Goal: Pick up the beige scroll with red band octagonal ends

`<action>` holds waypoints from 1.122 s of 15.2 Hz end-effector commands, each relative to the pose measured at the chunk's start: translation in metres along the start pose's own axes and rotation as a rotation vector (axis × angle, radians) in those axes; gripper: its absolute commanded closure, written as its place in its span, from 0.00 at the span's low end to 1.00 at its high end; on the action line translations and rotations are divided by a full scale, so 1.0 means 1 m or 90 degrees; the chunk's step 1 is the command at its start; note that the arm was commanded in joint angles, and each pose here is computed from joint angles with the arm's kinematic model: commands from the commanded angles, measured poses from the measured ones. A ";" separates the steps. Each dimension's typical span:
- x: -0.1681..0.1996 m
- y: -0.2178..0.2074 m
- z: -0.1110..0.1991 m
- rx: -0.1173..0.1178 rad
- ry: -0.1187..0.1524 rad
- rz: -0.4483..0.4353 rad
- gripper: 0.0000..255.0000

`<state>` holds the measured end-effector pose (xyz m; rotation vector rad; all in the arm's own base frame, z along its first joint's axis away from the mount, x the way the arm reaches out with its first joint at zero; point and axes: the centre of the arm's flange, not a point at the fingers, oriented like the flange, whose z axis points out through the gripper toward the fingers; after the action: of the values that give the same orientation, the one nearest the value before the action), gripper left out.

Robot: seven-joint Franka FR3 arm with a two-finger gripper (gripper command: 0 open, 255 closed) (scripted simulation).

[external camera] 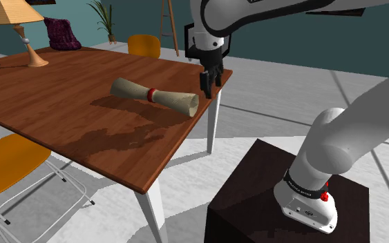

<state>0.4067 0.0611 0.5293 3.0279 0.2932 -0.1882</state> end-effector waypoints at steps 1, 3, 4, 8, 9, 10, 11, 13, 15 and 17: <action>0.028 -0.002 0.000 -0.005 0.000 0.000 0.00; 0.054 -0.006 0.000 -0.011 0.001 -0.001 0.00; 0.067 -0.008 0.000 -0.014 0.001 -0.001 0.00; 0.120 -0.015 -0.001 -0.026 0.001 -0.002 0.00; 0.133 -0.017 -0.001 -0.029 0.001 -0.002 0.00; 0.146 -0.018 -0.001 -0.032 0.001 -0.002 0.00; 0.159 -0.020 -0.001 -0.035 0.001 -0.002 0.00; 0.185 -0.024 -0.001 -0.041 0.001 -0.003 0.00; 0.212 -0.027 -0.001 -0.047 0.002 -0.003 0.00; 0.238 -0.031 -0.001 -0.053 0.002 -0.004 0.00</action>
<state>0.6163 0.1297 0.5005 2.9509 0.3035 -0.1693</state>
